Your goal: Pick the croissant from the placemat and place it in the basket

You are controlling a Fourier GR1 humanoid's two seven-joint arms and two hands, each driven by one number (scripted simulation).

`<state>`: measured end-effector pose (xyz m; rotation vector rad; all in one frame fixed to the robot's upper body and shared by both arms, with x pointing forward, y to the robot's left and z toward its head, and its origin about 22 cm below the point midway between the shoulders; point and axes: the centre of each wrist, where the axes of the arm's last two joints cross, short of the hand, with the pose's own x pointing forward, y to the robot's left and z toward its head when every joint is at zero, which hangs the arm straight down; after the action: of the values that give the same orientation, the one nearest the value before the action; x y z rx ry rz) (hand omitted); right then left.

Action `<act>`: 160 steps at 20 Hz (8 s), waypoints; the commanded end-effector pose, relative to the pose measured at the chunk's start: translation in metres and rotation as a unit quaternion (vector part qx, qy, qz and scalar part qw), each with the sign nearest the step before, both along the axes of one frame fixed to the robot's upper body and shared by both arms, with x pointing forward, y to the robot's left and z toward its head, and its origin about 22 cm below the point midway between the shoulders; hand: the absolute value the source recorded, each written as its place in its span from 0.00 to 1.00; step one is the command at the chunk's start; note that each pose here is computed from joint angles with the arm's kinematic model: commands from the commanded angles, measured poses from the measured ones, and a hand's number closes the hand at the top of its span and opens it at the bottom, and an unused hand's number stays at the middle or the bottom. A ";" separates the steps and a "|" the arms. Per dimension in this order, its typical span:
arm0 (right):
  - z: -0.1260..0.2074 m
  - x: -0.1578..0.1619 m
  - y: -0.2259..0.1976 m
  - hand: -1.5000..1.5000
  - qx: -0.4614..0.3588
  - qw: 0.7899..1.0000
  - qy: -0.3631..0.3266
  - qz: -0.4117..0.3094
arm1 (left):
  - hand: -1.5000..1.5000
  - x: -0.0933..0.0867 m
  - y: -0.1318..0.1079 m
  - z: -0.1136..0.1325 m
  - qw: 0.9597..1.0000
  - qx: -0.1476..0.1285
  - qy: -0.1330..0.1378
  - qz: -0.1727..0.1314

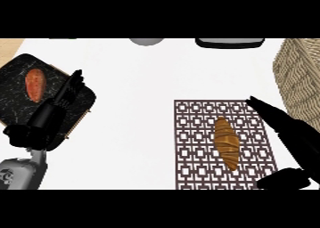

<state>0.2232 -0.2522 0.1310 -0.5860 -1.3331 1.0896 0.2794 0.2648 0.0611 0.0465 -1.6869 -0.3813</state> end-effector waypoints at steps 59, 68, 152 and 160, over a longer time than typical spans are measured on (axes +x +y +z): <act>-0.150 0.032 0.042 1.00 -0.080 0.993 0.079 0.044 | 0.50 0.009 0.001 0.018 1.000 -0.001 -0.002 -0.006; -0.129 0.015 0.052 1.00 -0.142 0.984 0.007 0.109 | 0.50 0.000 0.021 0.002 1.000 -0.004 0.000 0.002; 0.046 0.106 -0.260 0.00 0.267 0.860 -0.334 -0.279 | 0.50 0.009 -0.010 0.005 1.000 -0.002 -0.004 -0.017; 0.060 0.124 -0.256 0.00 0.250 0.870 -0.349 -0.242 | 0.50 0.019 -0.012 0.001 1.000 -0.004 -0.006 -0.010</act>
<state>0.3428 -0.5051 0.1783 -0.9265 -1.8242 0.0849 0.2854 0.2623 0.0592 0.0311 -1.6961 -0.3922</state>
